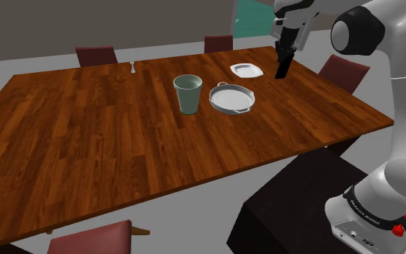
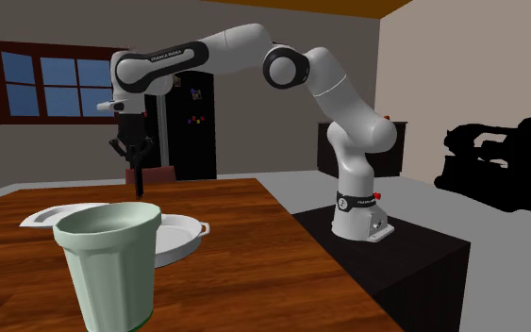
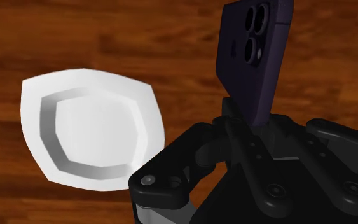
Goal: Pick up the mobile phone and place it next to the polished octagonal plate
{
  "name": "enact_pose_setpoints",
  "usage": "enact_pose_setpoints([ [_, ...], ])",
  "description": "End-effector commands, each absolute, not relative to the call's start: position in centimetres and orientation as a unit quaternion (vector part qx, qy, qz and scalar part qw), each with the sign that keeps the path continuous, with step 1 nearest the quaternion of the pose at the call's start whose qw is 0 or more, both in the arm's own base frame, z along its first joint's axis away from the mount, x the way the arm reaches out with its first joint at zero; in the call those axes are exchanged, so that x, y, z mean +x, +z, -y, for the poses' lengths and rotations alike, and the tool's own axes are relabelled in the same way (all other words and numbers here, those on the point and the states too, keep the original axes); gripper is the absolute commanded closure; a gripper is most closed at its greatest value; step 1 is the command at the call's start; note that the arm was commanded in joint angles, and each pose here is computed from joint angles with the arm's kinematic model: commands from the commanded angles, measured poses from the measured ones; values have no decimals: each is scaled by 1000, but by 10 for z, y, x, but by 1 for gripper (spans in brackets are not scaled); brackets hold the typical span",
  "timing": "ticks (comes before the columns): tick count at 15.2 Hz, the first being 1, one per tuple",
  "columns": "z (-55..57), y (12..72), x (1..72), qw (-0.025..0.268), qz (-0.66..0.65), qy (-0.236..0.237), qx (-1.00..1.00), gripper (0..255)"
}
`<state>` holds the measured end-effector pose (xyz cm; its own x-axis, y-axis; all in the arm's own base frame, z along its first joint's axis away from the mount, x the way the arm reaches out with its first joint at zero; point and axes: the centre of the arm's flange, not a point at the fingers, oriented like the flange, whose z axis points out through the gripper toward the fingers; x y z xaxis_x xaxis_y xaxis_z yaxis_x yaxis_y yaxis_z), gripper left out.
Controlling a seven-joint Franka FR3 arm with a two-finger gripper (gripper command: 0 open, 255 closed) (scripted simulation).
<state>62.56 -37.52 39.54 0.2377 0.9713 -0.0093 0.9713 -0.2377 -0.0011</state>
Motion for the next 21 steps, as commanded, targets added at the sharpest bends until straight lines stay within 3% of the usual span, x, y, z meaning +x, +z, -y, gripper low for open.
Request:
enact_pose_setpoints([
  [1, 374, 383, 626, 3, -617, -4, 787, 255],
  [8, 374, 383, 626, 3, -617, -4, 787, 255],
  [9, 374, 383, 626, 3, -617, -4, 787, 0],
  [14, 374, 383, 626, 3, -617, -4, 787, 0],
  [18, 374, 433, 626, 3, -617, -4, 787, 0],
  [21, 374, 433, 626, 3, -617, -4, 787, 0],
])
